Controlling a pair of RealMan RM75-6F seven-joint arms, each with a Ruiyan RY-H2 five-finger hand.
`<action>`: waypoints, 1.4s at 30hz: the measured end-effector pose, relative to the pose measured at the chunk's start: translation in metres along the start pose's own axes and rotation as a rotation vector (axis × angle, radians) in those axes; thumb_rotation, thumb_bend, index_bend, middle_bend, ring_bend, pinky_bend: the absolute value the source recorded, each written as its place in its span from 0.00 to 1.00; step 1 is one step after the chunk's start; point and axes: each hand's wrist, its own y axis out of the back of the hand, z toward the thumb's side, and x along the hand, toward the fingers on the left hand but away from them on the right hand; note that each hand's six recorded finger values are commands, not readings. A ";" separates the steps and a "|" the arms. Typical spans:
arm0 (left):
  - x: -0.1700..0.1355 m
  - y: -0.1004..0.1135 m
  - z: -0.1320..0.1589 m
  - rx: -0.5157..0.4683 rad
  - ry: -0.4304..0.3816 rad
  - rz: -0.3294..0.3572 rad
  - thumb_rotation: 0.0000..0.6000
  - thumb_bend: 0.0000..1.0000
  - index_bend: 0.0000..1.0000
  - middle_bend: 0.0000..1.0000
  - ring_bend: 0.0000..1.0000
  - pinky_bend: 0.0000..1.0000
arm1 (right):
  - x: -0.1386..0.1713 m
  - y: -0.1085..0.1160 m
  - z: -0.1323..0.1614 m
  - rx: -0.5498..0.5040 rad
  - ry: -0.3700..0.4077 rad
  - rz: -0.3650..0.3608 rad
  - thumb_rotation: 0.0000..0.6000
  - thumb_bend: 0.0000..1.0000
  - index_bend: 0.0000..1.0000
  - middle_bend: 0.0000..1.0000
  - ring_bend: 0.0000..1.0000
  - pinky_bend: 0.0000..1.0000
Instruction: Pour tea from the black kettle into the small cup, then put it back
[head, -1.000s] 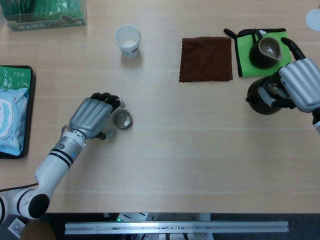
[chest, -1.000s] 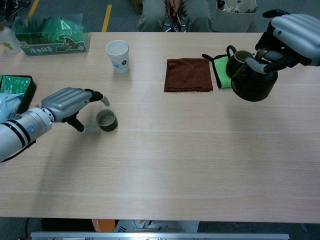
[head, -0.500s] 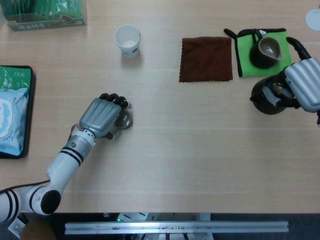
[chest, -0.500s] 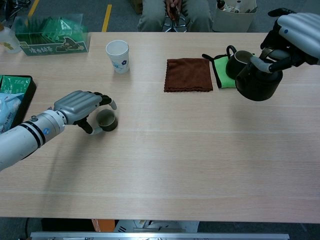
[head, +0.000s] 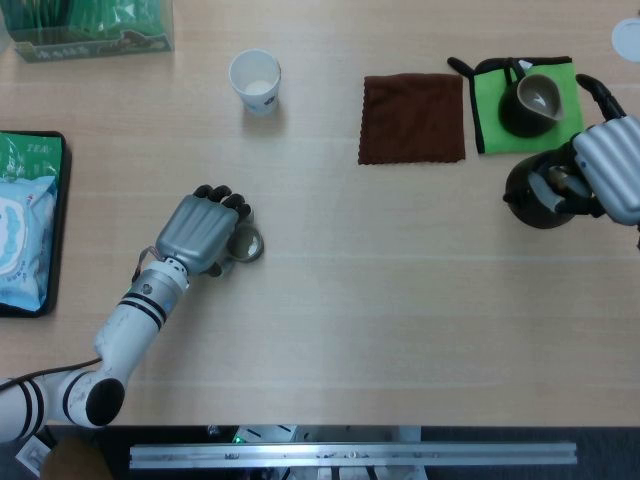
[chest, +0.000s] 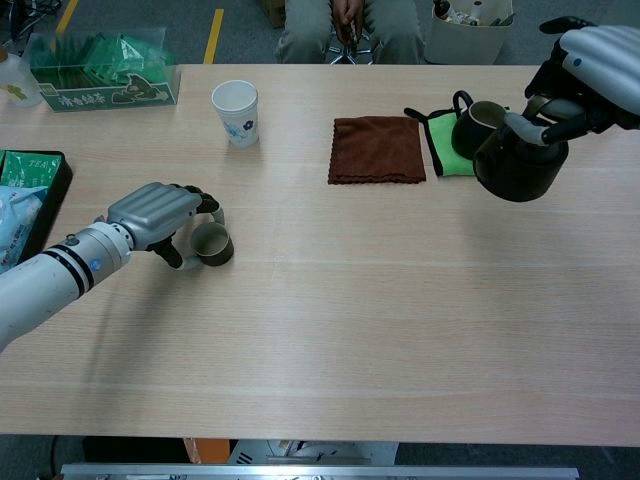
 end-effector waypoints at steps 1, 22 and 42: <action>0.000 0.000 0.001 -0.004 -0.001 0.001 1.00 0.27 0.36 0.26 0.17 0.19 | 0.000 0.000 0.000 0.000 -0.001 0.000 0.79 0.39 1.00 0.91 0.88 0.02; 0.026 0.020 0.040 -0.086 -0.047 0.008 1.00 0.27 0.38 0.26 0.17 0.19 | 0.002 0.004 -0.007 -0.003 -0.017 -0.008 0.80 0.39 1.00 0.91 0.88 0.02; 0.047 0.016 0.056 -0.072 -0.007 -0.020 1.00 0.27 0.28 0.25 0.17 0.20 | 0.006 0.007 -0.013 -0.010 -0.027 -0.013 0.80 0.39 1.00 0.91 0.88 0.02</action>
